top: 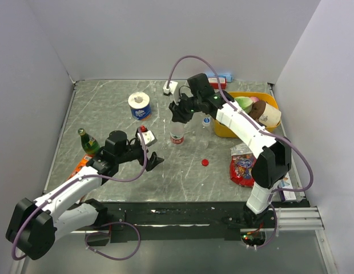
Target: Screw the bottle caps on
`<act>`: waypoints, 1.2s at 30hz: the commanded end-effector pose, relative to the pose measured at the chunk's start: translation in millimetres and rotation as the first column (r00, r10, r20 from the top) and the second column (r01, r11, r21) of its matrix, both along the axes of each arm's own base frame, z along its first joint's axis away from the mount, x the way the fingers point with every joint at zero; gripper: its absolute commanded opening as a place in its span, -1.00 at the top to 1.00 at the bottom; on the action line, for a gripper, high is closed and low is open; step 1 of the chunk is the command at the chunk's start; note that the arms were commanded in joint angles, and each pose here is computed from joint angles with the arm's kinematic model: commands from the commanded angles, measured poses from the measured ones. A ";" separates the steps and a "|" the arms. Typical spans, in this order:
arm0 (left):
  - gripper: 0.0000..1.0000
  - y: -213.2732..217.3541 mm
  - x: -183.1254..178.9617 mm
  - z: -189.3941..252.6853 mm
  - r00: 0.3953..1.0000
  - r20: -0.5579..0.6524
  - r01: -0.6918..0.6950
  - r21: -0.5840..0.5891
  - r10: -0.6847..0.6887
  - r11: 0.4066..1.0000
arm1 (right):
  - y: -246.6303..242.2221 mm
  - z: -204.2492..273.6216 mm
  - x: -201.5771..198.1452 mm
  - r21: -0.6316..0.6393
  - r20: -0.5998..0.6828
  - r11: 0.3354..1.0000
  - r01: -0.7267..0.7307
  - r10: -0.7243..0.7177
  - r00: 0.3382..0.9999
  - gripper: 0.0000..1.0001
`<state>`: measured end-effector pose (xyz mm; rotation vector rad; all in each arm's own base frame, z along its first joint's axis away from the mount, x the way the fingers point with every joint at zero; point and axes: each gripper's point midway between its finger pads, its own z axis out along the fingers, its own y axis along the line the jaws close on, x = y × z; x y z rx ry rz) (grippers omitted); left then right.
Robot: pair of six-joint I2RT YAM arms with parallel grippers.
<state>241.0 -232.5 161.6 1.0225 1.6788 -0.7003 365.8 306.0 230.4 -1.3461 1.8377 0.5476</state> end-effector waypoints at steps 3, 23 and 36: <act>-0.92 -14.6 15.3 42.8 0.985 0.174 0.035 -0.118 -0.014 0.992 | 3.4 80.7 -54.5 0.133 0.065 0.980 -0.147 0.139 0.988 0.87; -0.93 -57.6 10.9 46.2 0.977 0.165 0.163 -0.178 -0.134 0.970 | 14.7 143.4 -138.5 0.313 0.036 0.881 -0.354 0.361 0.932 0.99; -0.42 -66.9 -12.0 41.2 0.951 0.144 0.296 -0.155 -0.275 0.943 | 16.8 136.9 -139.4 0.319 0.025 0.880 -0.351 0.362 0.932 0.99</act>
